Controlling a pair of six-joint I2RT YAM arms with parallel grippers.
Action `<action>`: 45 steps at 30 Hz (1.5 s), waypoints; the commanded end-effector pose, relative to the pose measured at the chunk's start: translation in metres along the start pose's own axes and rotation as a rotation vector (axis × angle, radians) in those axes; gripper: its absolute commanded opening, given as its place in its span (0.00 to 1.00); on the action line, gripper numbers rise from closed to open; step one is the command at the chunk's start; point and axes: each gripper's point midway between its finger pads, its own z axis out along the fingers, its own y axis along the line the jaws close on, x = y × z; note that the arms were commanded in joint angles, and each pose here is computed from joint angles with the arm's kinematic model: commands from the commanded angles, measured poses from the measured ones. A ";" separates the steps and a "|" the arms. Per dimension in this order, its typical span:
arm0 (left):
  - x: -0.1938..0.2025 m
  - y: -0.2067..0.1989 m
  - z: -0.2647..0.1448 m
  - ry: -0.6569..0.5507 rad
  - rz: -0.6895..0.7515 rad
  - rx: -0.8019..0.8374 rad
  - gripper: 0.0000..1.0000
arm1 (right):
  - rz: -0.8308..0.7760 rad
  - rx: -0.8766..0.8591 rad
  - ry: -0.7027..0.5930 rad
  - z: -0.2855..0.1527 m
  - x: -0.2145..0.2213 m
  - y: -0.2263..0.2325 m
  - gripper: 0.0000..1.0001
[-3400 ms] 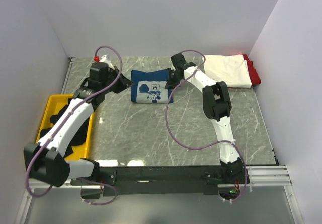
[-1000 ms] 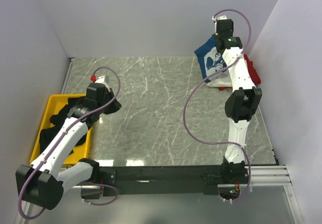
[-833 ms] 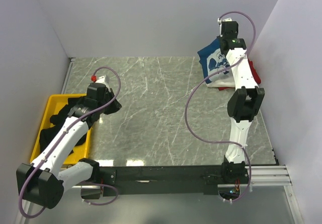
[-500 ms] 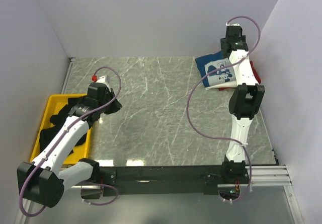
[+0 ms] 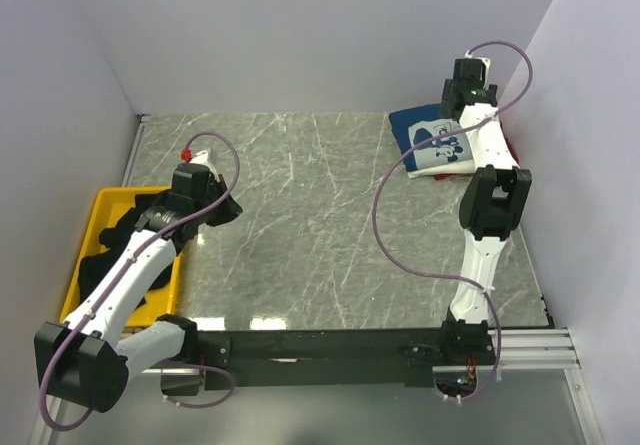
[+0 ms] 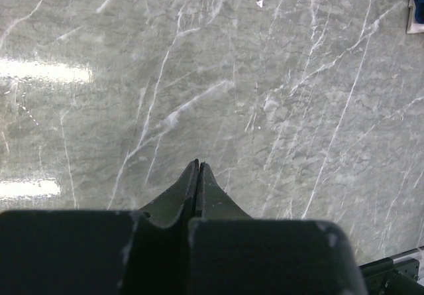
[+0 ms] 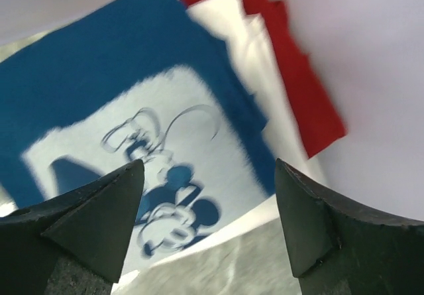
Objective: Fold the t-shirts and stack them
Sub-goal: Neatly place the folded tshirt to the corner, then reset both grippers
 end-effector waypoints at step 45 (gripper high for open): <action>-0.031 -0.007 -0.033 -0.167 0.014 0.076 0.01 | 0.284 -0.892 0.001 -0.325 0.195 0.100 0.91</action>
